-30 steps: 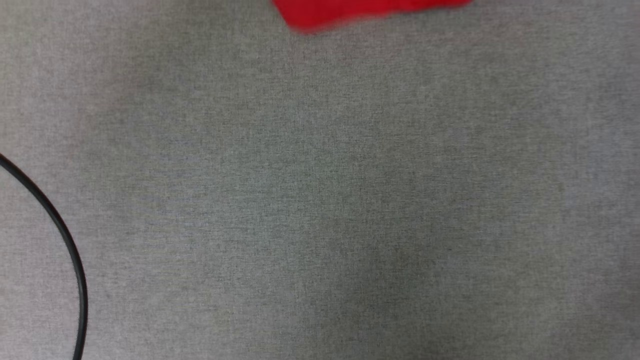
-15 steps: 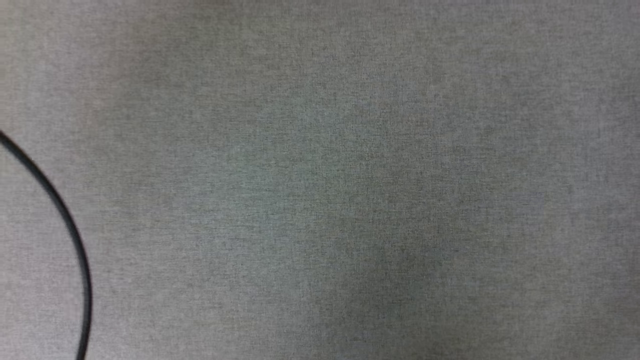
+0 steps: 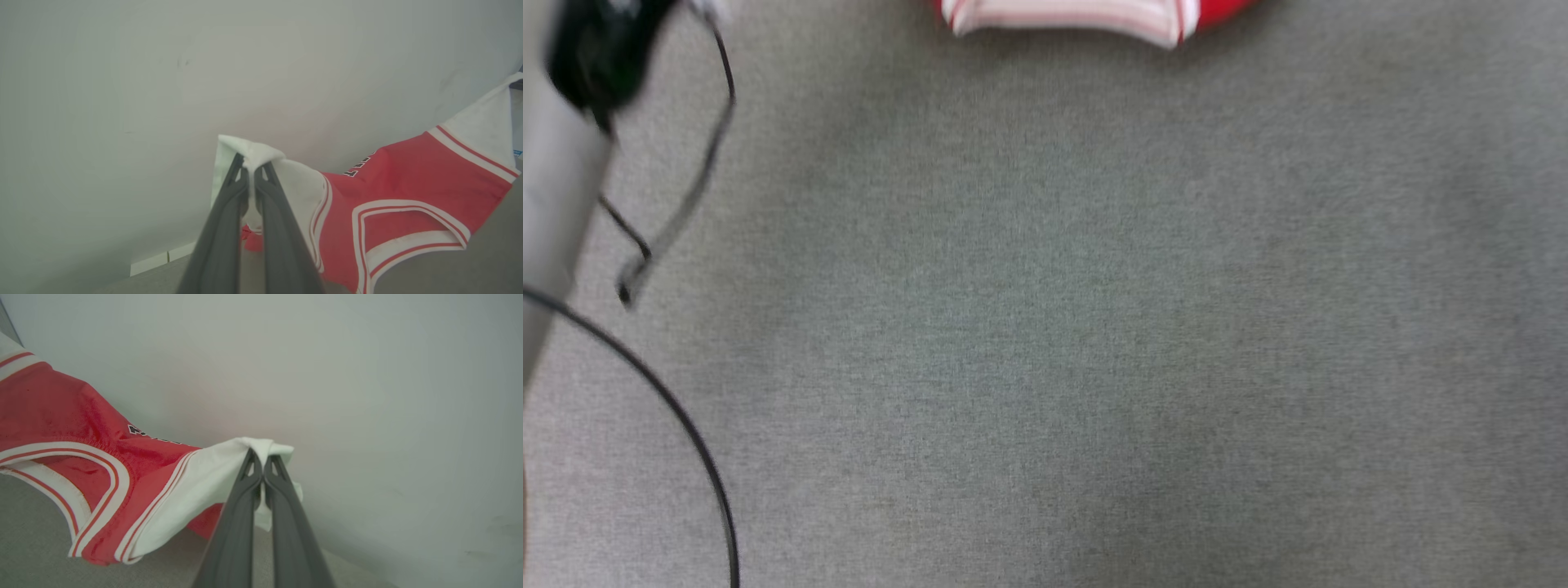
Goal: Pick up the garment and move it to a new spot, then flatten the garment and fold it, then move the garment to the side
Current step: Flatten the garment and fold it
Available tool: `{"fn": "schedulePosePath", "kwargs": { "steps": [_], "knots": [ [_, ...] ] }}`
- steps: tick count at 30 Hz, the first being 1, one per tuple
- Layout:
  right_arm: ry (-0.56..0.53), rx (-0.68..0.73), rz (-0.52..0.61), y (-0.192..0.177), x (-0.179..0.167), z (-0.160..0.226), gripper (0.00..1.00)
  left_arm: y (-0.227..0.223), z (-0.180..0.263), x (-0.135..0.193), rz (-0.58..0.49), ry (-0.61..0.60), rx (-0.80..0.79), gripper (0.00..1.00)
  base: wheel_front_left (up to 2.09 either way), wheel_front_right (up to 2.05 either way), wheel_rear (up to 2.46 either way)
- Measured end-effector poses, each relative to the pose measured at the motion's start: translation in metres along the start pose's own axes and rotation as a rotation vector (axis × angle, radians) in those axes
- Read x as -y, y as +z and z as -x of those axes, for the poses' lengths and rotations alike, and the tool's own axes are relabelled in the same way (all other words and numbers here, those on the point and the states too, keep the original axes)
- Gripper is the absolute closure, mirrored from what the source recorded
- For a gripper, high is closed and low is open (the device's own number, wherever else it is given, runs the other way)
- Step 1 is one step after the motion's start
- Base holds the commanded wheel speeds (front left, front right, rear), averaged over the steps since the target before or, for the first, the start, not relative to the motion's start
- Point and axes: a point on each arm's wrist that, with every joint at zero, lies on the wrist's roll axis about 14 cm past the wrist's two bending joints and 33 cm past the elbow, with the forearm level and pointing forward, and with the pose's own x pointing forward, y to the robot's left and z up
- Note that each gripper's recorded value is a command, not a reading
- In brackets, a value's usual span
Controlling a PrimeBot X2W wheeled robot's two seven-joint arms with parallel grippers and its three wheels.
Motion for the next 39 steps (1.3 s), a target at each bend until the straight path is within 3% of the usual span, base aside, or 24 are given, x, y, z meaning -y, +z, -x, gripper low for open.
{"fn": "schedulePosePath", "kwargs": {
  "steps": [6,13,27,39],
  "knots": [
    [0.048,-0.095,-0.007,-0.046,-0.023,0.045,1.0,-0.047,0.052,0.012,0.059,0.018,-0.08,1.0,0.0,0.0,0.0],
    [0.043,-0.149,-0.06,-0.072,-0.027,0.097,1.0,-0.079,0.113,0.021,0.133,0.06,-0.147,1.0,0.0,0.0,0.0],
    [0.057,-0.374,-0.235,-0.15,-0.056,0.246,1.0,-0.131,0.261,0.064,0.258,0.152,-0.326,1.0,0.0,0.0,0.0],
    [0.1,-0.627,-0.352,-0.201,-0.083,0.338,1.0,-0.165,0.334,0.096,0.347,0.201,-0.465,1.0,0.0,0.0,0.0]
  ]
}}
